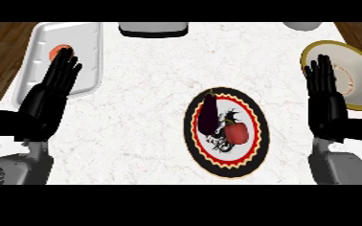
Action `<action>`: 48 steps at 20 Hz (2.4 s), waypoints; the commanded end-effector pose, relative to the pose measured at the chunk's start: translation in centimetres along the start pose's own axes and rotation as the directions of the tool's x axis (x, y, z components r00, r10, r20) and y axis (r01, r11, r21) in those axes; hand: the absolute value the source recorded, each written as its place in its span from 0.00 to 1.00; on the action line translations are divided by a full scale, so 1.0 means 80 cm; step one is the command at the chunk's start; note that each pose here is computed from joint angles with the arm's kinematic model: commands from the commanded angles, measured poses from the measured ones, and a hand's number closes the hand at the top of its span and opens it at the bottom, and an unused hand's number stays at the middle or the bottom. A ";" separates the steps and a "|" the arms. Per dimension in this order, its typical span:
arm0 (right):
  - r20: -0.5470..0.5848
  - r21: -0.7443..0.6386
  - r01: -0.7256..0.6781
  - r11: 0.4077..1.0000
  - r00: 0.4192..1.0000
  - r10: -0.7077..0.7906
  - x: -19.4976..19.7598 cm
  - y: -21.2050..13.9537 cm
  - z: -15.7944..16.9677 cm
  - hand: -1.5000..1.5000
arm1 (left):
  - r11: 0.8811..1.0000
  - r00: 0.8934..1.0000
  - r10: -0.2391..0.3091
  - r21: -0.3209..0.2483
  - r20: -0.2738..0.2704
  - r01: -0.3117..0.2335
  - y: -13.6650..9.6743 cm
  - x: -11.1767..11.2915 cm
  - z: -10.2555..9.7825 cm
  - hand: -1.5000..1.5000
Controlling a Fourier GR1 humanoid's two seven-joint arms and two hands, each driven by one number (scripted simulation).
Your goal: Pick the bell pepper from the plate and place it in the bowl
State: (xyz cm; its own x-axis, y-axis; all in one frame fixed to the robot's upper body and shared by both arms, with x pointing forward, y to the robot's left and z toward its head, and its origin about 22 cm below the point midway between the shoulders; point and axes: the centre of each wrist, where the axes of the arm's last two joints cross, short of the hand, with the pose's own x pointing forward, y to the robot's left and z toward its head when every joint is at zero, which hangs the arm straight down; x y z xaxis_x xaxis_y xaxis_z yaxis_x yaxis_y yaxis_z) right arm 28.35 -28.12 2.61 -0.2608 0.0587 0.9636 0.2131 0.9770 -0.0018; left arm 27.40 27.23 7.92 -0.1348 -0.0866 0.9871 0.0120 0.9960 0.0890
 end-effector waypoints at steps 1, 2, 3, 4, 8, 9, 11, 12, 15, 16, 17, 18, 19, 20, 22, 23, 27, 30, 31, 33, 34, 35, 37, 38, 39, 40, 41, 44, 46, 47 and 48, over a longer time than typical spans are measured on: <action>0.051 0.039 -0.078 0.996 0.996 0.076 0.012 0.030 0.025 1.00 | 1.000 1.000 0.006 -0.008 -0.025 -0.007 -0.020 -0.004 -0.015 0.50; 0.072 0.049 -0.174 0.984 0.983 0.170 0.010 0.030 0.039 1.00 | 0.998 0.998 0.034 -0.044 -0.056 -0.036 -0.015 -0.013 0.009 0.50; 0.120 0.066 -0.237 0.969 0.966 0.228 0.022 0.029 0.038 1.00 | 0.995 0.994 0.058 -0.078 -0.094 -0.065 -0.029 -0.035 0.014 0.50; 0.175 0.086 -0.337 0.937 0.932 0.319 0.023 0.016 0.043 1.00 | 0.992 0.988 0.093 -0.079 -0.123 -0.103 -0.051 -0.027 0.011 0.50; -0.027 -0.238 -0.610 0.755 0.782 0.623 -0.015 -0.047 0.082 1.00 | 0.980 0.967 0.148 -0.101 -0.207 -0.171 -0.049 -0.047 0.027 0.50; 0.012 -0.320 -0.487 0.813 0.856 0.517 -0.012 -0.007 0.104 0.00 | 0.972 0.963 0.161 -0.134 -0.216 -0.192 -0.064 -0.056 0.033 0.50; 0.163 -0.244 -0.540 0.806 0.796 0.583 -0.011 0.035 0.147 0.00 | 0.962 0.961 0.183 -0.161 -0.209 -0.218 -0.074 -0.061 0.024 0.50; 0.241 -0.150 -0.533 0.832 0.797 0.554 -0.012 0.069 0.156 0.00 | 0.961 0.963 0.168 -0.181 -0.212 -0.208 -0.078 -0.056 0.025 0.50; 0.293 -0.055 -0.651 0.757 0.715 0.635 -0.011 0.084 0.187 0.00 | 0.957 0.960 0.178 -0.187 -0.217 -0.220 -0.094 -0.053 0.021 0.50; 0.289 -0.044 -0.708 0.705 0.667 0.687 -0.016 0.083 0.191 0.00 | 0.952 0.961 0.178 -0.211 -0.213 -0.223 -0.090 -0.055 0.024 0.50; 0.250 -0.048 -0.738 0.673 0.643 0.723 -0.011 0.081 0.204 0.00 | 0.959 0.963 0.165 -0.192 -0.212 -0.206 -0.074 -0.056 0.026 0.50; 0.213 -0.049 -0.799 0.600 0.578 0.787 -0.017 0.066 0.199 0.00 | 0.960 0.964 0.157 -0.198 -0.216 -0.201 -0.070 -0.063 0.026 0.50; 0.156 -0.033 -0.852 0.523 0.512 0.844 -0.027 0.047 0.205 0.00 | 0.962 0.964 0.146 -0.195 -0.222 -0.191 -0.080 -0.062 0.027 0.50; 0.137 -0.045 -0.872 0.487 0.478 0.868 -0.028 0.052 0.210 0.00 | 0.964 0.963 0.159 -0.178 -0.216 -0.199 -0.082 -0.053 0.026 0.50; 0.063 -0.035 -0.894 0.446 0.443 0.894 -0.019 0.062 0.210 0.00 | 0.962 0.963 0.162 -0.181 -0.214 -0.202 -0.080 -0.052 0.022 0.50; 0.013 -0.010 -0.912 0.409 0.409 0.912 -0.010 0.055 0.222 0.00 | 0.963 0.962 0.159 -0.180 -0.224 -0.201 -0.078 -0.056 0.030 0.50; -0.108 0.070 -0.935 0.347 0.339 0.935 0.016 0.096 0.203 0.00 | 0.955 0.962 0.161 -0.211 -0.220 -0.208 -0.098 -0.054 0.025 0.50; -0.171 0.174 -0.938 0.299 0.270 0.948 0.042 0.120 0.206 0.00 | 0.952 0.960 0.176 -0.209 -0.218 -0.222 -0.090 -0.046 0.018 0.50; -0.190 0.184 -0.942 0.279 0.244 0.951 0.050 0.133 0.197 0.00 | 0.954 0.961 0.165 -0.213 -0.221 -0.213 -0.091 -0.049 0.018 0.50; -0.231 0.211 -0.939 0.273 0.224 0.947 0.080 0.150 0.188 0.00 | 0.951 0.959 0.174 -0.216 -0.224 -0.223 -0.092 -0.058 0.017 0.50; -0.253 0.245 -0.934 0.259 0.196 0.947 0.076 0.164 0.185 0.00 | 0.955 0.962 0.161 -0.211 -0.218 -0.208 -0.077 -0.062 0.018 0.50; -0.275 0.266 -0.933 0.245 0.170 0.946 0.087 0.172 0.185 0.00 | 0.954 0.962 0.156 -0.220 -0.225 -0.206 -0.075 -0.052 0.015 0.50; -0.318 0.294 -0.928 0.231 0.133 0.939 0.092 0.190 0.166 0.00 | 0.956 0.963 0.153 -0.212 -0.223 -0.201 -0.090 -0.068 0.031 0.50; -0.342 0.297 -0.929 0.219 0.111 0.933 0.098 0.194 0.152 0.00 | 0.944 0.963 0.184 -0.237 -0.199 -0.229 -0.103 -0.055 0.016 0.50; -0.353 0.318 -0.926 0.205 0.085 0.932 0.107 0.207 0.158 0.00 | 0.951 0.961 0.163 -0.222 -0.222 -0.213 -0.106 -0.064 0.015 0.50; -0.370 0.322 -0.926 0.198 0.069 0.927 0.111 0.214 0.159 0.00 | 0.950 0.961 0.159 -0.230 -0.227 -0.212 -0.098 -0.047 0.021 0.50; -0.375 0.336 -0.920 0.205 0.069 0.925 0.111 0.219 0.149 0.00 | 0.956 0.964 0.159 -0.211 -0.211 -0.204 -0.096 -0.065 0.022 0.50; -0.401 0.382 -0.900 0.207 0.040 0.915 0.100 0.213 0.122 0.00 | 0.947 0.959 0.176 -0.228 -0.220 -0.226 -0.092 -0.060 0.019 0.50; -0.412 0.418 -0.889 0.185 -0.004 0.911 0.084 0.222 0.117 0.00 | 0.951 0.962 0.161 -0.227 -0.220 -0.211 -0.091 -0.064 0.020 0.50; -0.411 0.428 -0.881 0.200 0.008 0.912 0.076 0.217 0.120 0.00 | 0.954 0.967 0.157 -0.222 -0.201 -0.201 -0.085 -0.052 0.019 0.50; -0.422 0.444 -0.873 0.200 -0.008 0.906 0.075 0.214 0.117 0.00 | 0.951 0.961 0.170 -0.217 -0.220 -0.218 -0.100 -0.058 0.040 0.50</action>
State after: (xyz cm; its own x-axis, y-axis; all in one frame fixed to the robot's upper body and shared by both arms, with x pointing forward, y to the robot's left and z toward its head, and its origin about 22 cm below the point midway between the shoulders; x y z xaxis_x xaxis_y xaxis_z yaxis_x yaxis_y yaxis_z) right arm 20.50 -9.48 6.04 0.4589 0.8663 0.1971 -0.0629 0.2530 -0.9654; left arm 25.99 20.09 2.37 0.0867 0.0743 0.9935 0.2612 0.9606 -0.0946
